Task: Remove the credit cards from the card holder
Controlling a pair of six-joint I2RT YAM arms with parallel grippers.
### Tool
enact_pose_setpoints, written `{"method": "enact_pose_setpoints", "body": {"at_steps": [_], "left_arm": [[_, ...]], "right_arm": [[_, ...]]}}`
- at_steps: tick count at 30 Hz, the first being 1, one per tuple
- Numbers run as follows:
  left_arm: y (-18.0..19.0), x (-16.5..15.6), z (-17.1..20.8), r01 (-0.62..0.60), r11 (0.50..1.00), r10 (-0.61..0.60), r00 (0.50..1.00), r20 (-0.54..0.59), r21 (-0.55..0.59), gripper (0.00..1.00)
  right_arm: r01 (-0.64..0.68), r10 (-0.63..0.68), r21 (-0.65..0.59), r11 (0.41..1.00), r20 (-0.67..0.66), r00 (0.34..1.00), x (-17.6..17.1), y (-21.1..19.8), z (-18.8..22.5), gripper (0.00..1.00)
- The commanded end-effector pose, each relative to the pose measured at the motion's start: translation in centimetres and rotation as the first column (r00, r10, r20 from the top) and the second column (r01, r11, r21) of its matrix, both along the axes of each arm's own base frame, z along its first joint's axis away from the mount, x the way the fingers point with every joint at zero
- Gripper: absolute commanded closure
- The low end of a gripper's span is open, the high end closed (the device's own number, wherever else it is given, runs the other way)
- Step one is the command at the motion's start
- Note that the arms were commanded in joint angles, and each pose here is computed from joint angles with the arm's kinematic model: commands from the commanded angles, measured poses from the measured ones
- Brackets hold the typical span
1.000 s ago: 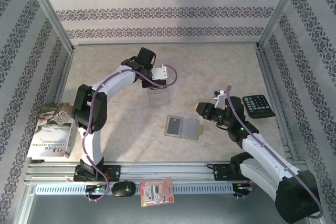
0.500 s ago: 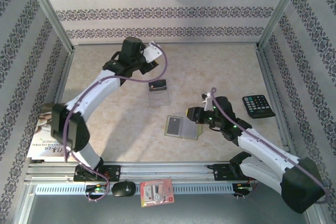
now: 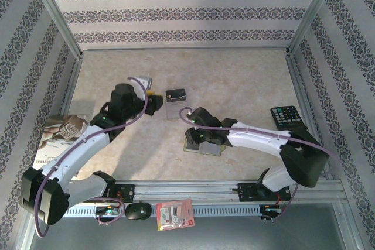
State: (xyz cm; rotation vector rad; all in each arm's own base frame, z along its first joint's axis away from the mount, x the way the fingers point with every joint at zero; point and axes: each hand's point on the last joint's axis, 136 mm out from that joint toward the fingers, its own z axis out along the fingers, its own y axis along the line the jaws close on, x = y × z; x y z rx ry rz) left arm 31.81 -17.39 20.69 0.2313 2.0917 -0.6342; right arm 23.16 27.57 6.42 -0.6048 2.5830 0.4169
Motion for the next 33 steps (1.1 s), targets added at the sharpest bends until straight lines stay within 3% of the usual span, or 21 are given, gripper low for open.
{"method": "enact_pose_setpoints", "body": {"at_steps": [1,12,16,19,24,33], "left_arm": [[0.5,-1.5,-0.8,-0.090,0.978,0.075,0.993,-0.086,-0.186,0.57],[1.9,-5.1,-5.0,-0.146,0.965,0.106,0.977,-0.187,-0.218,0.64],[1.6,-5.5,-5.7,-0.136,0.965,0.089,0.974,-0.209,-0.223,0.64],[1.2,-5.8,-6.0,-0.122,0.967,0.072,0.973,-0.218,-0.225,0.65],[0.2,-6.3,-6.9,-0.101,0.962,0.040,0.971,-0.236,-0.255,0.69],[-1.8,-7.9,-8.9,-0.069,0.961,-0.007,0.962,-0.273,-0.268,0.78]], "right_arm": [[-0.033,0.041,-0.174,0.984,0.039,0.998,0.4,-1.1,-1.1,0.58],[-0.117,0.113,-0.361,0.925,-0.034,0.993,-1.5,-0.6,-5.6,0.58],[-0.128,0.113,-0.342,0.931,-0.065,0.991,-2.0,-0.4,-6.4,0.67],[-0.135,0.119,-0.323,0.937,-0.069,0.990,-2.2,-0.1,-6.3,0.82],[-0.132,0.131,-0.215,0.968,-0.020,0.991,-1.7,1.2,-4.6,1.00],[-0.188,0.177,0.144,0.971,0.090,0.980,-0.7,6.1,1.2,1.00]]}}
